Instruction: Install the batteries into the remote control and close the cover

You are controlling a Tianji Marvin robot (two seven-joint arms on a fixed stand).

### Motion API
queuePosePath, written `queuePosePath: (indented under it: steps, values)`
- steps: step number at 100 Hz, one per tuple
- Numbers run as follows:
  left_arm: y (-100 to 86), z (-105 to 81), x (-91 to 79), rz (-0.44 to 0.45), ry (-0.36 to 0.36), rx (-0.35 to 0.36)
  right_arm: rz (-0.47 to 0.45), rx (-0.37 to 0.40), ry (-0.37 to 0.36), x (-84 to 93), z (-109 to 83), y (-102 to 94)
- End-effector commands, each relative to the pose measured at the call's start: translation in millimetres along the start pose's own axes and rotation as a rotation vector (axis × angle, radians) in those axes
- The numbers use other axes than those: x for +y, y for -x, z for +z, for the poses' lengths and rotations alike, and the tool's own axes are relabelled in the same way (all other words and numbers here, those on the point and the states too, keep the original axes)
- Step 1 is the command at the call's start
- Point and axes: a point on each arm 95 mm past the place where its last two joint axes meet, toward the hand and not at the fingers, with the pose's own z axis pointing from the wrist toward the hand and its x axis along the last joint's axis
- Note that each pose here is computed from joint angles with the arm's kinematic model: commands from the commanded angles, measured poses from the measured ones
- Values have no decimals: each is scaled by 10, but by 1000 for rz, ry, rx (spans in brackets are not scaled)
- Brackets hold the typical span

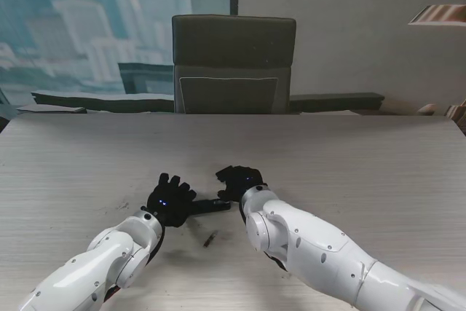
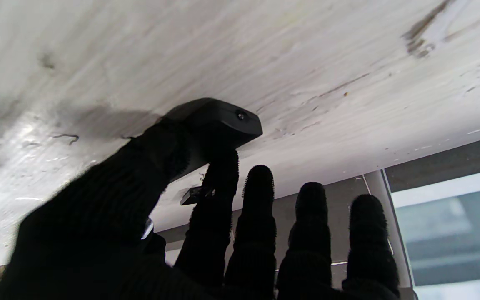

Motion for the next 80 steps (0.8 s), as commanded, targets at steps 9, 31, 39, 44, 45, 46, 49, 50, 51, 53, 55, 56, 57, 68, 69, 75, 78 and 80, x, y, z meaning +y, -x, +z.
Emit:
queuePosePath:
  steps: [9, 31, 39, 44, 45, 46, 49, 50, 51, 53, 55, 56, 57, 68, 69, 75, 78, 80]
  values:
    - [-41, -37, 179, -5, 60, 3, 13, -1, -24, -56, -68, -51]
    - [-35, -37, 186, -6, 61, 1, 30, -14, -36, -87, -135, -89]
    - [-33, -38, 188, -6, 60, 1, 40, -16, -38, -101, -150, -104]
    - [-33, -38, 188, -6, 60, 1, 43, -15, -41, -108, -157, -112]
    - [-33, -38, 188, -6, 59, 1, 44, -14, -42, -110, -158, -114]
    - [-33, -38, 188, -6, 59, 1, 45, -14, -42, -111, -159, -116]
    - [-32, -39, 188, -5, 59, 1, 47, -12, -44, -113, -161, -122]
    - [-32, -39, 188, -5, 59, 1, 47, -11, -45, -114, -162, -123]
    - [-33, -39, 188, -5, 59, 2, 47, -11, -46, -115, -162, -125]
    - [-33, -39, 187, -4, 59, 2, 48, -9, -47, -116, -162, -128]
    - [-33, -39, 186, -2, 58, 4, 48, -7, -47, -118, -162, -130]
    - [-33, -38, 186, -1, 58, 4, 48, -6, -47, -118, -161, -131]
    - [-33, -38, 185, 0, 57, 5, 49, -5, -47, -119, -161, -132]
    - [-48, -26, 180, 1, 64, 13, 46, 3, -47, -125, -157, -125]
    - [-49, -25, 180, 2, 65, 14, 47, 3, -48, -125, -156, -123]
    - [-55, -23, 178, 5, 66, 17, 54, 2, -49, -127, -150, -116]
    - [-56, -23, 179, 4, 66, 17, 54, 2, -49, -127, -148, -115]
    - [-56, -22, 179, 3, 66, 17, 54, 2, -49, -127, -148, -115]
